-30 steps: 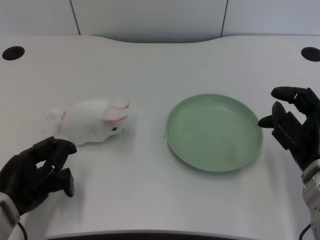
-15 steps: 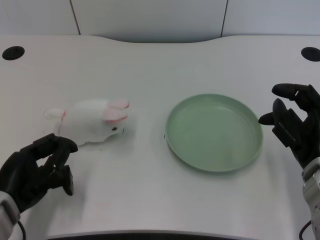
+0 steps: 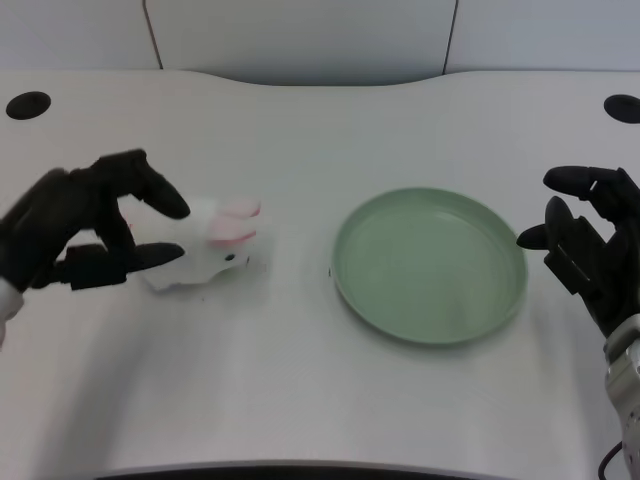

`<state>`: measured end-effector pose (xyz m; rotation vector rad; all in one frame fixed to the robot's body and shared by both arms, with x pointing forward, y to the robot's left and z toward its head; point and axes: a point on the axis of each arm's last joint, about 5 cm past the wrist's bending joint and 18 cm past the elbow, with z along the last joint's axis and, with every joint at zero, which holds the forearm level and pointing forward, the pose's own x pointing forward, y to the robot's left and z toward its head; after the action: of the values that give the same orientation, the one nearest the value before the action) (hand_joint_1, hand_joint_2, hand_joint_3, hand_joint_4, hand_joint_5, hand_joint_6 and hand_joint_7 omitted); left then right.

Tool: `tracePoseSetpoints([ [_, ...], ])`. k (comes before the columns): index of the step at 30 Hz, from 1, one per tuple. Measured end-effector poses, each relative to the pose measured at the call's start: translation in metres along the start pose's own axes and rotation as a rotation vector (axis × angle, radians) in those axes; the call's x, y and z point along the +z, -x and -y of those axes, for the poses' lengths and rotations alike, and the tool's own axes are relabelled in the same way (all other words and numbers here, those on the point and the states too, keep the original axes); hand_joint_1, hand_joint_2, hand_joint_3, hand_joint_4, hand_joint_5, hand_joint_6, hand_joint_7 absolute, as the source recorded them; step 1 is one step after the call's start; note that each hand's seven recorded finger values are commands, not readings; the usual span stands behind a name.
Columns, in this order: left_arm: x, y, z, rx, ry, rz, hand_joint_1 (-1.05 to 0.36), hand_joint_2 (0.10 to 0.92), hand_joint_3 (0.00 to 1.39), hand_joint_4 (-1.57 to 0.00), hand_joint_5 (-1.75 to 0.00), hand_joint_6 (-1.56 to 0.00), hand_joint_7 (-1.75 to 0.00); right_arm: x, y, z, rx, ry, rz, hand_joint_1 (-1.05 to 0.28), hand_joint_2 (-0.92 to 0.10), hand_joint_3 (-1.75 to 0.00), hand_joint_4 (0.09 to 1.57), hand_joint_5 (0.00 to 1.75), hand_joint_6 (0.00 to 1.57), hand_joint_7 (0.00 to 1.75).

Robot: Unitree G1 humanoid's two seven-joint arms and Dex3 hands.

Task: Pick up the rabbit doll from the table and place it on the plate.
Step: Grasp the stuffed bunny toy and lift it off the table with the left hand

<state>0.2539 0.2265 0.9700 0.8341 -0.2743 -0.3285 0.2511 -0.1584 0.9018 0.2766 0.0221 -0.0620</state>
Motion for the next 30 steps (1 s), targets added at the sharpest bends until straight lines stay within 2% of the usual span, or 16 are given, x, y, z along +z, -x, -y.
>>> tracePoseSetpoints([
  [1,0.002,-0.003,-0.004,0.002,-0.076,0.024,-0.72,0.921,0.03,-0.23,-1.45,-0.13,-1.19,0.0000,0.0000,0.0000,-0.001,0.000,0.000,-0.27,-0.92,-0.63,0.36,1.68,0.31,1.45],
  [2,0.004,-0.007,-0.006,-0.004,-0.138,0.040,-0.79,0.906,0.02,-0.09,-1.31,-0.05,-1.07,-0.0001,0.0002,0.0003,-0.002,0.000,0.000,-0.26,-0.92,-0.63,0.36,1.68,0.31,1.45],
  [3,0.006,-0.012,-0.008,-0.028,-0.211,0.044,-0.82,0.901,0.01,-0.05,-1.15,-0.03,-0.96,-0.0001,0.0003,0.0006,-0.004,-0.001,-0.001,-0.26,-0.92,-0.63,0.36,1.68,0.31,1.46],
  [6,0.011,-0.030,-0.016,-0.101,-0.398,0.027,-0.91,0.882,0.01,0.00,-0.78,0.00,-0.72,-0.0005,0.0005,0.0005,-0.001,-0.003,-0.002,-0.27,-0.92,-0.63,0.37,1.69,0.32,1.46],
  [10,0.016,-0.048,-0.023,-0.136,-0.476,0.017,-0.97,0.882,0.01,0.00,-0.54,0.00,-0.53,-0.0007,0.0007,0.0008,-0.001,-0.002,-0.001,-0.26,-0.92,-0.63,0.37,1.68,0.31,1.46],
  [12,0.016,-0.053,-0.023,-0.164,-0.496,0.002,-0.99,0.879,0.00,0.00,-0.50,0.00,-0.50,-0.0006,0.0008,0.0005,-0.002,-0.001,-0.001,-0.26,-0.92,-0.63,0.38,1.67,0.31,1.45],
  [14,0.015,-0.062,-0.020,-0.210,-0.513,-0.027,-1.01,0.868,0.00,0.00,-0.49,0.00,-0.49,-0.0008,0.0011,0.0016,-0.006,0.000,-0.003,-0.26,-0.92,-0.63,0.39,1.67,0.31,1.44],
  [17,0.013,-0.079,-0.012,-0.306,-0.512,-0.114,-0.99,0.833,0.00,0.00,-0.44,0.00,-0.51,-0.0015,0.0018,0.0013,-0.002,-0.001,-0.004,-0.26,-0.92,-0.64,0.40,1.67,0.32,1.44],
  [19,0.010,-0.088,-0.005,-0.358,-0.503,-0.156,-0.99,0.810,0.00,0.00,-0.47,0.00,-0.54,-0.0017,0.0023,0.0018,-0.004,-0.001,-0.004,-0.26,-0.92,-0.63,0.37,1.66,0.32,1.44],
  [21,0.006,-0.095,0.004,-0.401,-0.499,-0.198,-0.99,0.798,0.00,0.00,-0.54,0.00,-0.58,-0.0019,0.0027,0.0020,0.000,-0.001,-0.005,-0.27,-0.92,-0.63,0.36,1.67,0.32,1.44],
  [23,0.003,-0.099,0.013,-0.428,-0.495,-0.231,-0.99,0.795,0.00,0.00,-0.56,0.00,-0.58,-0.0017,0.0031,0.0021,0.007,-0.001,-0.003,-0.27,-0.92,-0.63,0.36,1.68,0.32,1.45],
  [26,0.001,-0.102,0.019,-0.438,-0.491,-0.243,-0.99,0.795,0.00,0.00,-0.57,0.00,-0.59,-0.0008,0.0035,0.0021,0.009,-0.001,0.002,-0.27,-0.92,-0.63,0.36,1.68,0.32,1.45],
  [28,0.003,-0.108,0.024,-0.443,-0.518,-0.264,-1.00,0.800,0.00,0.00,-0.59,0.00,-0.62,-0.0001,0.0040,0.0034,0.005,-0.001,0.007,-0.26,-0.92,-0.64,0.34,1.68,0.32,1.45],
  [30,0.005,-0.113,0.033,-0.464,-0.556,-0.304,-0.98,0.783,0.00,0.00,-0.61,0.00,-0.64,0.0003,0.0040,0.0035,0.010,0.000,0.007,-0.27,-0.92,-0.64,0.33,1.69,0.31,1.45],
])
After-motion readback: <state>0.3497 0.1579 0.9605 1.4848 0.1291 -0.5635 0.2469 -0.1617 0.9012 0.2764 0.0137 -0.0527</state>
